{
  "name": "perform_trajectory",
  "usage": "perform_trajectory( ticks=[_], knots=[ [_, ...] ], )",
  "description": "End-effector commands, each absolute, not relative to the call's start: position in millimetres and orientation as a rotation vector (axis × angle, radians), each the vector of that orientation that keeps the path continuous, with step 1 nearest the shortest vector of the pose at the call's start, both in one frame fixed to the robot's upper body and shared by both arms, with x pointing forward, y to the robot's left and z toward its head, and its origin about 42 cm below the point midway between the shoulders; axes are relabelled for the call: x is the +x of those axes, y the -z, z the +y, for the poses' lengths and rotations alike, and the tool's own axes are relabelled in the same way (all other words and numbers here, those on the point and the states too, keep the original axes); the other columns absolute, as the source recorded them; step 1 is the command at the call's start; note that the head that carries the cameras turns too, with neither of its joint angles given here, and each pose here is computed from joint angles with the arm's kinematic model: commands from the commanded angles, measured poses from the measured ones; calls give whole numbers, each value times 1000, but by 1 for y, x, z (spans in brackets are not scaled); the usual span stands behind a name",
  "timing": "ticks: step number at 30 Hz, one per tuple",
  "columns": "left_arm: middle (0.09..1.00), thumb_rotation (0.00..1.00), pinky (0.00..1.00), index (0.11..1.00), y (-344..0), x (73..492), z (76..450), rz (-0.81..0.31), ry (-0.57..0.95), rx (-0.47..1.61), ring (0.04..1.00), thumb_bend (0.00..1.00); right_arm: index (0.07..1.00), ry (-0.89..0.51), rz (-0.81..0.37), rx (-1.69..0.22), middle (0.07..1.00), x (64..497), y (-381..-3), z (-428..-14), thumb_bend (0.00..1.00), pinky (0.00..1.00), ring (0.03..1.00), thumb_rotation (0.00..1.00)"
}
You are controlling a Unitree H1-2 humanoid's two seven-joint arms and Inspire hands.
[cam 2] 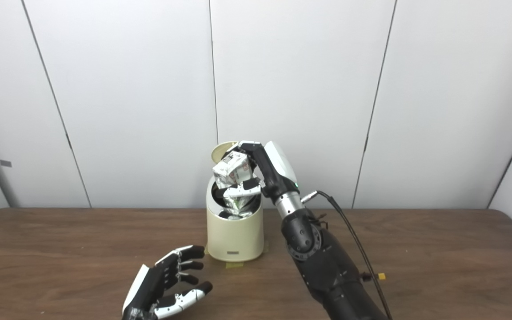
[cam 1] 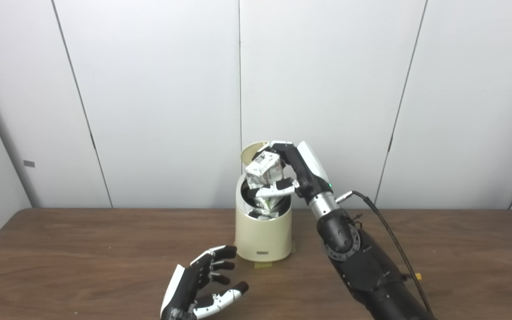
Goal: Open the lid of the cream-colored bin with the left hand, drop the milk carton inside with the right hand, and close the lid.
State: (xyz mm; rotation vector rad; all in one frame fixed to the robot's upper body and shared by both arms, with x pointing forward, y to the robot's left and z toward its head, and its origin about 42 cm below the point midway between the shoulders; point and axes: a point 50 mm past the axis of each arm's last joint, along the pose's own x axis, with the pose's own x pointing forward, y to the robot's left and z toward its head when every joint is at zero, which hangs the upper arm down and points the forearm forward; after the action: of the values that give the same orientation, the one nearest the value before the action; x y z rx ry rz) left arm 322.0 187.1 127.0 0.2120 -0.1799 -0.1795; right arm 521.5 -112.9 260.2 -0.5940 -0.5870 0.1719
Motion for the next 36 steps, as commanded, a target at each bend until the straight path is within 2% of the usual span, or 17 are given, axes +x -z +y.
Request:
perform_trajectory(
  ticks=[1, 10, 13, 23, 36],
  knots=[
    [778, 131, 611, 762, -140, 323, 184, -243, 194, 214, 731, 640, 519, -143, -769, -586, 447, 532, -318, -108, 522, 306, 355, 0],
    [779, 114, 615, 758, -139, 321, 179, -240, 196, 178, 737, 647, 523, -131, -755, -570, 440, 536, -317, -102, 521, 299, 351, 0],
    [777, 162, 610, 759, -140, 322, 177, -242, 196, 152, 719, 634, 523, -134, -746, -560, 439, 536, -315, -100, 522, 300, 349, 0],
    [781, 192, 608, 757, -141, 325, 172, -243, 192, 142, 717, 651, 526, -105, -713, -562, 438, 534, -295, -98, 521, 292, 345, 0],
    [780, 170, 604, 758, -145, 325, 167, -243, 182, 128, 719, 658, 525, -43, -698, -579, 437, 533, -278, -82, 521, 272, 335, 0]
  ],
)
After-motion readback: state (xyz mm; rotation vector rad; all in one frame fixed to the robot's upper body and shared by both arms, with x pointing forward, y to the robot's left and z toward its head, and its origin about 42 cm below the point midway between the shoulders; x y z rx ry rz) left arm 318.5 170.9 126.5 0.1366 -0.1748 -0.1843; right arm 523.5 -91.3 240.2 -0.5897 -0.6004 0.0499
